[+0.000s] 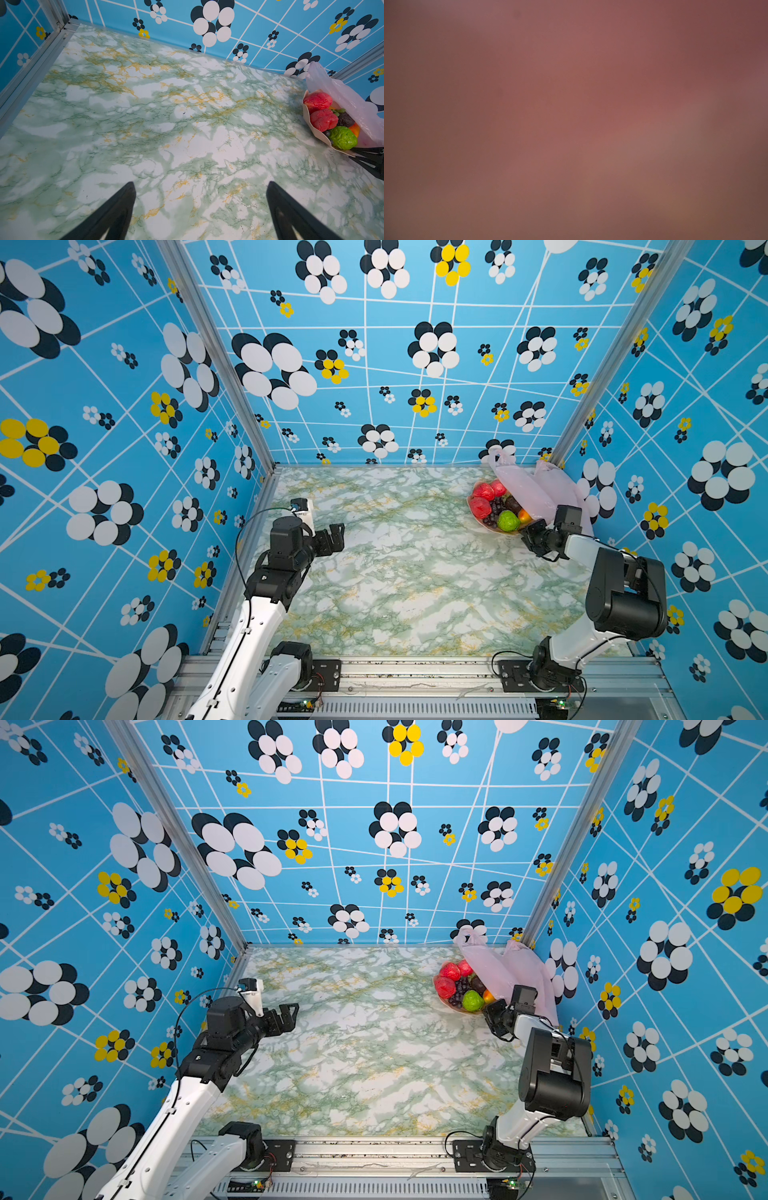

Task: Place the fruits into the plastic bag

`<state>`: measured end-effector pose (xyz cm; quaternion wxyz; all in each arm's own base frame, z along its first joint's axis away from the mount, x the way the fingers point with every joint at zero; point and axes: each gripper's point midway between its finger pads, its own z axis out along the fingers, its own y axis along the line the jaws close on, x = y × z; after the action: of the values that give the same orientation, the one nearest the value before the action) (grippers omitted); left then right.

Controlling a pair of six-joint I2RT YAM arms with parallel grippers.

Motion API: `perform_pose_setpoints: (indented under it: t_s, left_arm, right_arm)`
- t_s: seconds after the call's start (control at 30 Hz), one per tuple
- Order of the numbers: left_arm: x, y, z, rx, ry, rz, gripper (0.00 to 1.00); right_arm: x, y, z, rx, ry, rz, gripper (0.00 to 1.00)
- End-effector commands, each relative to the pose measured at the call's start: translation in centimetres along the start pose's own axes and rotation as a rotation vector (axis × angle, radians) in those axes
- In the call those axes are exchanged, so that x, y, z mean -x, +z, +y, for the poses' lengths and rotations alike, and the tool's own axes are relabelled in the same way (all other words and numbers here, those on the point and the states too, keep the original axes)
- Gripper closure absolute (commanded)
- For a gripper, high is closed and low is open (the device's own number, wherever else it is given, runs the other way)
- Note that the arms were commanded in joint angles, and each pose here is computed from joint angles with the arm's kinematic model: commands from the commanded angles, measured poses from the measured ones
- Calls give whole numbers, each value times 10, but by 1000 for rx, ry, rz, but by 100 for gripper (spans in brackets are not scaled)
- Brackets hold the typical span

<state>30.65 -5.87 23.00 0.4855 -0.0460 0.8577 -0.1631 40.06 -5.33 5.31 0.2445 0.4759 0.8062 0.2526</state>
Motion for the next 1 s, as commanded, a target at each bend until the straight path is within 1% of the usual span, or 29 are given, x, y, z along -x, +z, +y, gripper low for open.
perform_pose_setpoints:
  t_s: [0.0, 0.37, 0.53, 0.67, 0.83, 0.97]
  left_arm:
    - [-10, 3, 4, 19, 16, 26, 1]
    - [-10, 6, 6, 25, 21, 33, 1]
    - [-10, 7, 6, 26, 24, 35, 1]
    - [-9, 8, 5, 24, 24, 35, 1]
    - [-9, 8, 5, 24, 23, 36, 1]
    - [-9, 8, 5, 22, 22, 36, 1]
  right_arm:
    - [5, 5, 6, 15, -16, 0, 73]
    - [2, 23, 6, 0, -35, 18, 81]
    - [1, 29, 10, 1, -42, 26, 87]
    - [1, 30, 13, 4, -45, 27, 92]
    - [0, 28, 14, 4, -46, 28, 100]
    - [-2, 26, 13, 4, -44, 28, 100]
